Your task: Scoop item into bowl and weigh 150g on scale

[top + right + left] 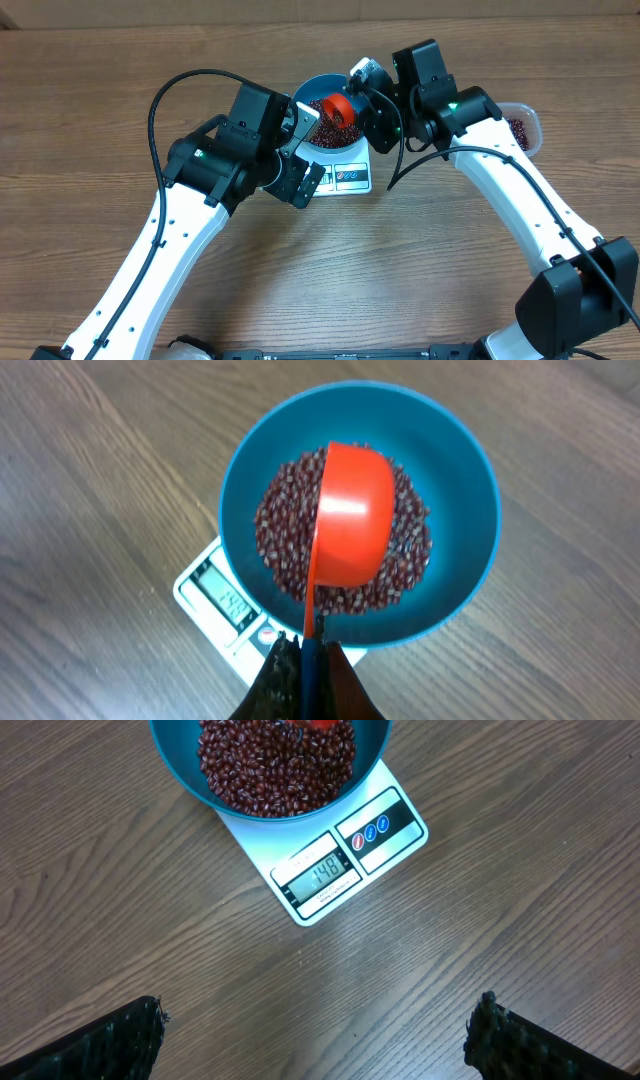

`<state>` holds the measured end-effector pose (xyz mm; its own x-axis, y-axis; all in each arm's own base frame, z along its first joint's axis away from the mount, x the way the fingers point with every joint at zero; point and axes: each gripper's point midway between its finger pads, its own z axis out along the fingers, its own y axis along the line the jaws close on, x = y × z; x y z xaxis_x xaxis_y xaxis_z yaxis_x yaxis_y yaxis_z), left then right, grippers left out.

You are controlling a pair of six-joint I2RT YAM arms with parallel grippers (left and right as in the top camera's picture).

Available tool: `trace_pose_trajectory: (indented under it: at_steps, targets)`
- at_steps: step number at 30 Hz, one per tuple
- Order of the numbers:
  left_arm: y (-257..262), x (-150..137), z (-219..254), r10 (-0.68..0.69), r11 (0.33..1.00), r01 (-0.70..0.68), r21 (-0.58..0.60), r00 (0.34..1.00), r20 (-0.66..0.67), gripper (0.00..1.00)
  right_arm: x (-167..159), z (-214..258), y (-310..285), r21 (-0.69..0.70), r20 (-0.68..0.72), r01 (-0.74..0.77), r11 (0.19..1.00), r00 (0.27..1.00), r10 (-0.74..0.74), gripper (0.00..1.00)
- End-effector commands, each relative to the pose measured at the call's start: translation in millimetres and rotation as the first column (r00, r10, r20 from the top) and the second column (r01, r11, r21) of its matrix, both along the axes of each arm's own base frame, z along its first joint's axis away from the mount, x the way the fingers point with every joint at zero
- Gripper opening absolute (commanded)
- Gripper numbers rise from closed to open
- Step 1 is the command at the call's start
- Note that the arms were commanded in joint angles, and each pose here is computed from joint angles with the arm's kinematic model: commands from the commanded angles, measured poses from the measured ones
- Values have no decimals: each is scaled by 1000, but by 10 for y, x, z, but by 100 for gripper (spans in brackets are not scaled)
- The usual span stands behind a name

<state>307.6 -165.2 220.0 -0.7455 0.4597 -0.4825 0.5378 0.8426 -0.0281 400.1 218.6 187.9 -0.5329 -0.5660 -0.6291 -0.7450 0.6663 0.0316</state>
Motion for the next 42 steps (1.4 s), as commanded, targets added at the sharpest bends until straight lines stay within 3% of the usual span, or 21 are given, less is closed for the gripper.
trace_pose_trajectory:
  at_steps: [1,34,37,42]
  targets:
    - [-20,-8,-42,-25,1000,25,1,1000,-9,100,28,208,34,38,36,15,999,999,-16,3]
    - [-20,-8,-42,-25,1000,25,1,1000,-9,100,17,201,34,36,33,10,999,999,-12,4]
    - [-20,-8,-42,-25,1000,25,1,1000,-9,100,-129,139,67,-19,46,-135,991,990,136,4]
    - [-20,-8,-42,-25,1000,25,1,1000,-9,100,16,181,22,11,45,-6,1000,999,5,4]
